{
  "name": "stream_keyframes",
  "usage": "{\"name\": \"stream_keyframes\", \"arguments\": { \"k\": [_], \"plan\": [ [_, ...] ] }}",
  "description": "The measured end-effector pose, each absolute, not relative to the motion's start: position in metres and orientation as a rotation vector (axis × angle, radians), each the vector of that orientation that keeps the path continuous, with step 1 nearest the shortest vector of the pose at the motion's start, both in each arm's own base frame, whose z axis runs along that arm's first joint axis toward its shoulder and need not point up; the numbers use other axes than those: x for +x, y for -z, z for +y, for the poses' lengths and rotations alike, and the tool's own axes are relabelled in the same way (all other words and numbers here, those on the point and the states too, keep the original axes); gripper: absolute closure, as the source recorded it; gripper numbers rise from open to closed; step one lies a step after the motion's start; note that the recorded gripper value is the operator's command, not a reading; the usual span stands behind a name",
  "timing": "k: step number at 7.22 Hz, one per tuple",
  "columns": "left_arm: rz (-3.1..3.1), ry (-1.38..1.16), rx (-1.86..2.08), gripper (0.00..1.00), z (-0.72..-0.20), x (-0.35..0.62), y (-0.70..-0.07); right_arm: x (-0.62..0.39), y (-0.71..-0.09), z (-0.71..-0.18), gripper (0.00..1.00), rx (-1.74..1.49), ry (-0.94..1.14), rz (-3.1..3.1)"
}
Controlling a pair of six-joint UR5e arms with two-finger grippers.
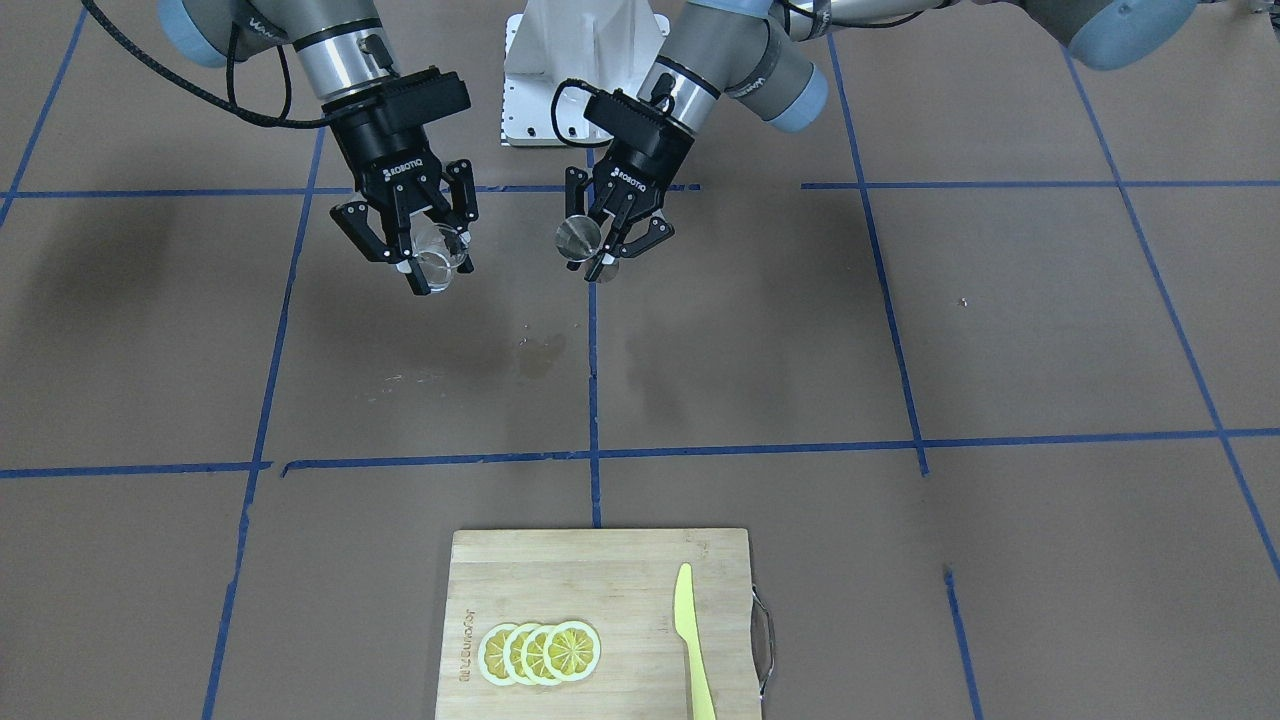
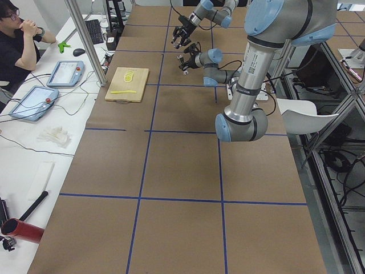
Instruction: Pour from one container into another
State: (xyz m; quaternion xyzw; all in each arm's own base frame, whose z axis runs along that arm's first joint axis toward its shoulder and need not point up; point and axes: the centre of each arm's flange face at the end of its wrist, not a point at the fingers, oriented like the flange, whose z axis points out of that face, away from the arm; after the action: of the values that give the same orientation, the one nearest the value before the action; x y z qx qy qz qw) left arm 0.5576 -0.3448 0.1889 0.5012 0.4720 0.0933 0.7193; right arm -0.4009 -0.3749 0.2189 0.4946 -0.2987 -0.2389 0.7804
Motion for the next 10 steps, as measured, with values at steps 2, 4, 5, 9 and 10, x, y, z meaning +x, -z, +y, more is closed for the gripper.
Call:
{"name": "stream_keyframes", "arguments": {
  "k": [2,4,5,9,10],
  "plan": [
    [1.051,-0.204,1.111,1.00,-0.347,0.564,-0.197,-0.407,-0.210,-0.359,1.00,1.053,0.605,-0.640],
    [1.060,-0.210,1.107,1.00,-0.347,0.566,-0.197,-0.418,-0.198,-0.351,1.00,1.054,0.683,-0.614],
    [1.068,-0.219,1.102,1.00,-0.346,0.567,-0.196,-0.422,-0.191,-0.351,1.00,1.047,0.711,-0.592],
    [1.105,-0.253,1.081,1.00,-0.342,0.574,-0.187,-0.425,-0.169,-0.353,1.00,1.051,0.801,-0.520],
    [1.110,-0.261,1.076,1.00,-0.342,0.577,-0.187,-0.426,-0.163,-0.354,1.00,1.046,0.806,-0.511]
  ]
}}
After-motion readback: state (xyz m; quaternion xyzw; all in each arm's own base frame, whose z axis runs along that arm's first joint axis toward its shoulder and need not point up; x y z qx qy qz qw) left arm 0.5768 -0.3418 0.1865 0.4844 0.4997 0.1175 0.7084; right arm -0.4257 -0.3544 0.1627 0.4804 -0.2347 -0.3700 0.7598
